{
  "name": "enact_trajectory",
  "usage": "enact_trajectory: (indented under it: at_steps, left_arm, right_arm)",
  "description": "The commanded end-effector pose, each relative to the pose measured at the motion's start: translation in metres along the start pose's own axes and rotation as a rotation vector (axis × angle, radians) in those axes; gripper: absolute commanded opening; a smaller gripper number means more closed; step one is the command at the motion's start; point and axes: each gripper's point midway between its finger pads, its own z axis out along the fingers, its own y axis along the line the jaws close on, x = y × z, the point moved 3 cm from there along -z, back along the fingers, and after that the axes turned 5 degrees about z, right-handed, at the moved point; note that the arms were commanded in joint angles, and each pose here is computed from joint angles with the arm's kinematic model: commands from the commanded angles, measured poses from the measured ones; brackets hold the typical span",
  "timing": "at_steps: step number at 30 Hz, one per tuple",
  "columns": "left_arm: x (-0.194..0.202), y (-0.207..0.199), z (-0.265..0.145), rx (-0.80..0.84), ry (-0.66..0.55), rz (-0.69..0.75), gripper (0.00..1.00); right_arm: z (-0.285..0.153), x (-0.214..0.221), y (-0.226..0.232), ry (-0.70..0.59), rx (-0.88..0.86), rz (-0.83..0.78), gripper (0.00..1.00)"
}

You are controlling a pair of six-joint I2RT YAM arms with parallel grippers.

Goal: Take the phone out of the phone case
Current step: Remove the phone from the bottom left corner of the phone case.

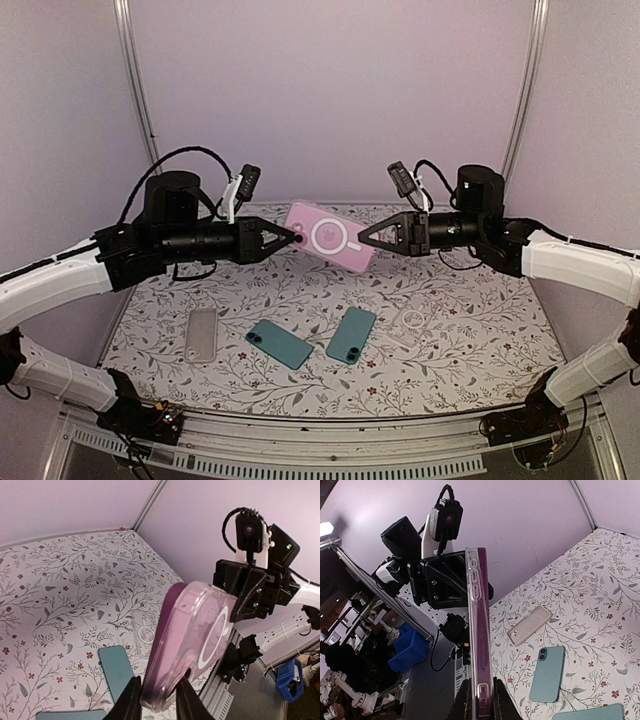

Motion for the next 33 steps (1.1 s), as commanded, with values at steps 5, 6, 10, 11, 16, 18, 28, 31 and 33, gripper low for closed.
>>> enact_trajectory:
  at_steps: [5,6,10,11,16,18,28,31,33]
  left_arm:
    - [-0.008,0.02,0.004,-0.149,-0.03,-0.006,0.27]
    - [-0.008,0.021,0.004,-0.155,-0.03,-0.007,0.26]
    - [-0.006,0.022,0.008,-0.155,-0.019,-0.009,0.26]
    - [-0.006,0.022,0.009,-0.153,-0.017,-0.008,0.26]
    - [-0.007,0.021,0.01,-0.141,-0.022,-0.006,0.24]
    - [-0.007,0.019,0.01,-0.133,-0.023,-0.001,0.25]
    - [-0.005,0.012,-0.01,-0.072,-0.12,-0.025,0.63]
    - [-0.013,-0.001,-0.018,0.018,-0.184,-0.033,0.65]
    - [-0.013,-0.007,-0.018,0.061,-0.186,-0.024,0.65]
  right_arm:
    - [-0.001,-0.018,0.002,-0.1,0.064,-0.049,0.0]
    - [0.0,-0.018,0.001,-0.1,0.066,-0.048,0.0]
    - [0.001,-0.016,0.0,-0.096,0.069,-0.046,0.0]
    - [0.001,-0.016,0.0,-0.097,0.069,-0.046,0.0]
    - [0.004,-0.016,0.0,-0.097,0.072,-0.05,0.0]
    - [0.005,-0.016,0.001,-0.096,0.07,-0.051,0.0]
    - [0.001,-0.021,0.017,-0.11,0.013,-0.063,0.0]
    - [0.0,-0.022,0.023,-0.114,-0.027,-0.055,0.0]
    - [0.001,-0.022,0.027,-0.114,-0.055,-0.048,0.0]
